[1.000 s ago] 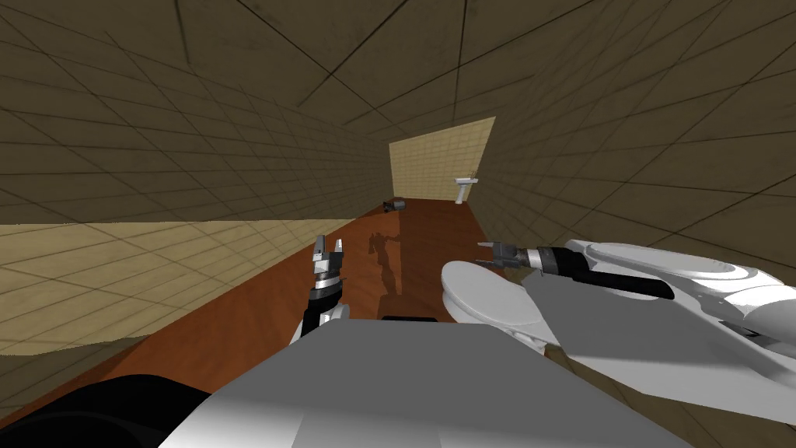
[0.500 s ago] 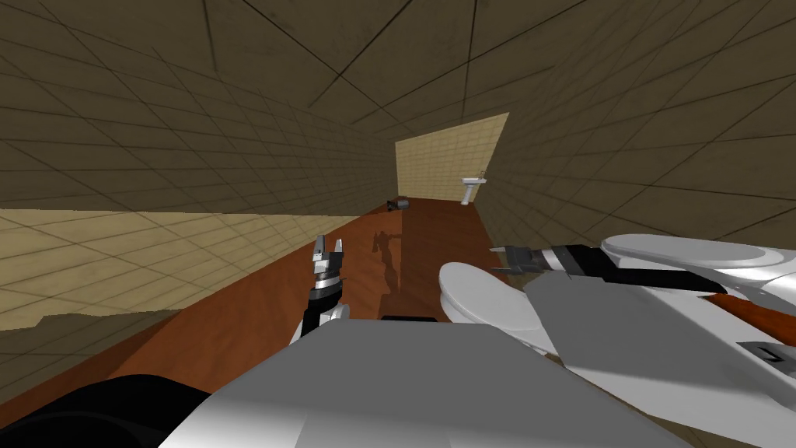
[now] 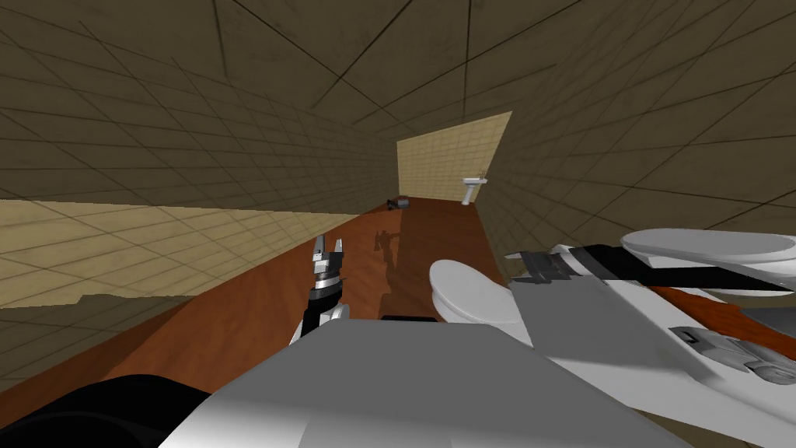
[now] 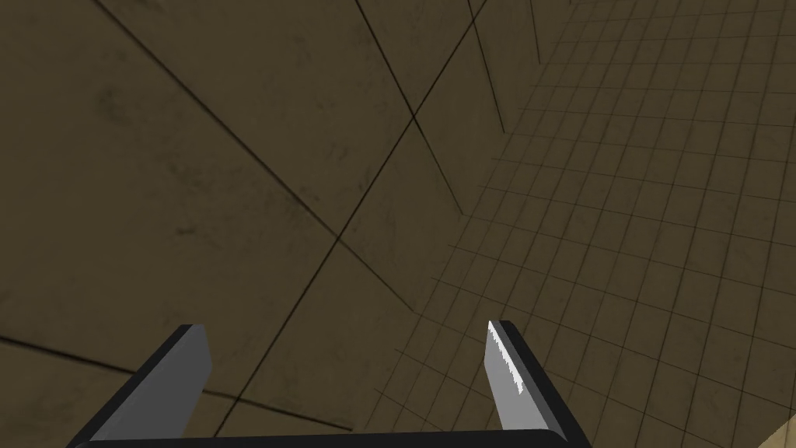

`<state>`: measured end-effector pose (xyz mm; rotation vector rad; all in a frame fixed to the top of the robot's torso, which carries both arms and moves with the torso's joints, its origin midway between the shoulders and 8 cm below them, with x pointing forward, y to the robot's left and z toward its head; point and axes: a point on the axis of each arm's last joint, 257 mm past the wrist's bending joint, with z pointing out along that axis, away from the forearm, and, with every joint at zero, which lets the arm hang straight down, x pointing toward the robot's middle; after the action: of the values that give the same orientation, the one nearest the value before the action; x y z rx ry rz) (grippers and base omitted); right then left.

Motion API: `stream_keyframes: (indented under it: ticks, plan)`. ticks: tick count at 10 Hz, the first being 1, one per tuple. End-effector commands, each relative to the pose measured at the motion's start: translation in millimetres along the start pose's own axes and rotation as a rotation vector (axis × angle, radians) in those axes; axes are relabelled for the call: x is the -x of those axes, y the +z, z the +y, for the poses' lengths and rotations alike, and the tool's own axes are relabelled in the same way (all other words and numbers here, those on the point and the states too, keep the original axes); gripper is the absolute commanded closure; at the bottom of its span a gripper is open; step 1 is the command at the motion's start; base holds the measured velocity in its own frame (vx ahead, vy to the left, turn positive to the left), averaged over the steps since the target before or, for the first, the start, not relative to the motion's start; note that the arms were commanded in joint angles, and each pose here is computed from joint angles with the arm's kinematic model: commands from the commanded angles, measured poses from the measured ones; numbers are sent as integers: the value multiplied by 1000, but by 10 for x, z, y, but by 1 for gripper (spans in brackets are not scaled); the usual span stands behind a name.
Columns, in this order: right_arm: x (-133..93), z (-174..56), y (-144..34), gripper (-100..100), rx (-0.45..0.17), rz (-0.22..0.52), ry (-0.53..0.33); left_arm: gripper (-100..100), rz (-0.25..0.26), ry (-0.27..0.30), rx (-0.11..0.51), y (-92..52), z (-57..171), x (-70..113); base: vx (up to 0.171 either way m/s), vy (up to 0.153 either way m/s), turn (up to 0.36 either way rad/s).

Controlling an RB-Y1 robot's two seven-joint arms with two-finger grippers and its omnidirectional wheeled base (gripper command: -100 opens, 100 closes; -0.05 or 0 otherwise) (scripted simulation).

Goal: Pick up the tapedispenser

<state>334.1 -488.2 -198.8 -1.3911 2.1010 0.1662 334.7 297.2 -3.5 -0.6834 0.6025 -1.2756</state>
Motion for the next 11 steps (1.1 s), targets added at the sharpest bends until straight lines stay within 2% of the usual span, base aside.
stream_keyframes:
  ticks: [1, 3, 5, 7, 9, 11]
  plan:
    - [-171, 25, -99, -100, 19, 55, 14, 0, 0, 0, 0, 0, 0, 0, -70, -173, 9]
    - [-453, 98, -245, -100, 48, 137, 49, 0, 0, 0, 0, 0, 0, 0, -113, -261, 3]
    - [-453, 98, -245, -100, 48, 137, 49, 0, 0, 0, 0, 0, 0, 0, -79, -168, 0]
    - [-698, 162, -382, -100, 67, 206, 82, 0, 0, 0, 0, 0, 0, 0, -117, -189, -46]
    - [-698, 162, -382, -100, 67, 206, 82, 0, 0, 0, 0, 0, 0, 0, -55, -155, -2]
    - [-896, 197, -503, -100, 73, 263, 107, 0, 0, 0, 0, 0, 0, 0, -80, -168, -81]
